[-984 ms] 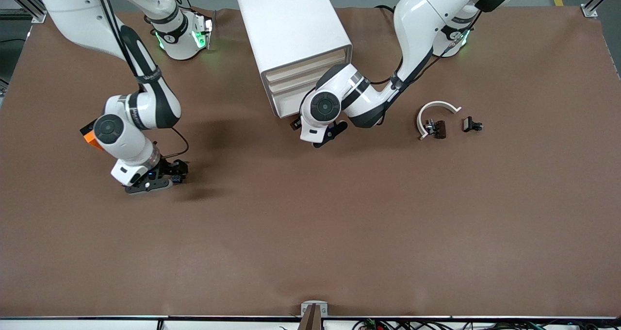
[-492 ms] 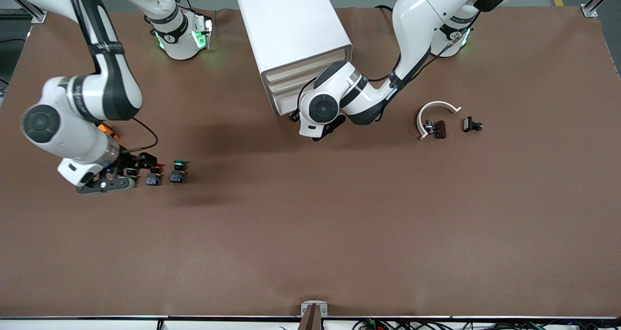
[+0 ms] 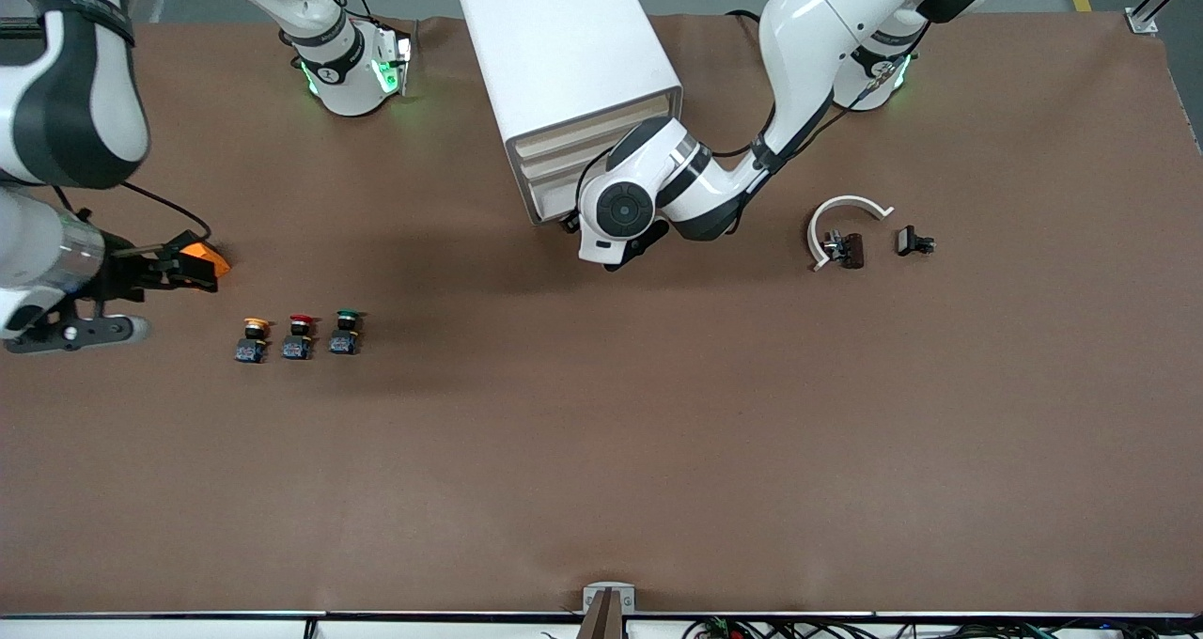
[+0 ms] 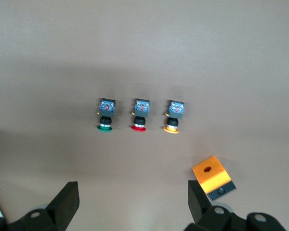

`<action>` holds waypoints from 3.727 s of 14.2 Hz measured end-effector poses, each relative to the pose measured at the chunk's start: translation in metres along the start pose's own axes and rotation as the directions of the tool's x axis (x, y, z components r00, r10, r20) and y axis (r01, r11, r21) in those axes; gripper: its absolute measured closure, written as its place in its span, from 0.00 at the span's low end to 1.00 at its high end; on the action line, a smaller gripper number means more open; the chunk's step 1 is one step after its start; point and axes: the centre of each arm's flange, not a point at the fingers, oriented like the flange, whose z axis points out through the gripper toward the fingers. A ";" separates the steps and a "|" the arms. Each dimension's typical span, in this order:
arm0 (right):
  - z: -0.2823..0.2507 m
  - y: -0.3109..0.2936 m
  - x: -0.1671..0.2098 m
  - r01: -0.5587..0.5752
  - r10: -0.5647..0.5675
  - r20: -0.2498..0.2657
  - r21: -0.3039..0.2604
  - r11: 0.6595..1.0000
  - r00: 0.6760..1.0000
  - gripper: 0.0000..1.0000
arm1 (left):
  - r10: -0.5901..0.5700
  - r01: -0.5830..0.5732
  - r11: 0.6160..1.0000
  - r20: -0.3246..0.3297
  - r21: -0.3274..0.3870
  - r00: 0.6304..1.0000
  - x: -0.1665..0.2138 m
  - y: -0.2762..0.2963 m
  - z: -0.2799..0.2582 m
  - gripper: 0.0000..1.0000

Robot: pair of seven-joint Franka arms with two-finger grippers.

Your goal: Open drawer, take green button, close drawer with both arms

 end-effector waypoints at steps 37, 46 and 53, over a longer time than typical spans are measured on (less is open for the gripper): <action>-0.095 0.063 -0.065 -0.106 0.106 0.024 0.019 0.994 0.994 0.00 | 0.044 -0.077 0.988 -0.230 -0.135 0.972 0.133 -0.040 -0.185 0.00; -0.120 0.053 -0.083 -0.093 0.094 -0.016 0.043 0.995 0.995 0.00 | 0.332 -0.329 0.943 -0.273 0.058 0.903 0.153 -0.149 -0.299 0.00; -0.145 0.022 -0.099 -0.042 0.046 -0.069 0.048 0.998 0.997 0.00 | 0.492 -0.457 0.870 -0.256 0.187 0.832 0.179 -0.240 -0.351 0.00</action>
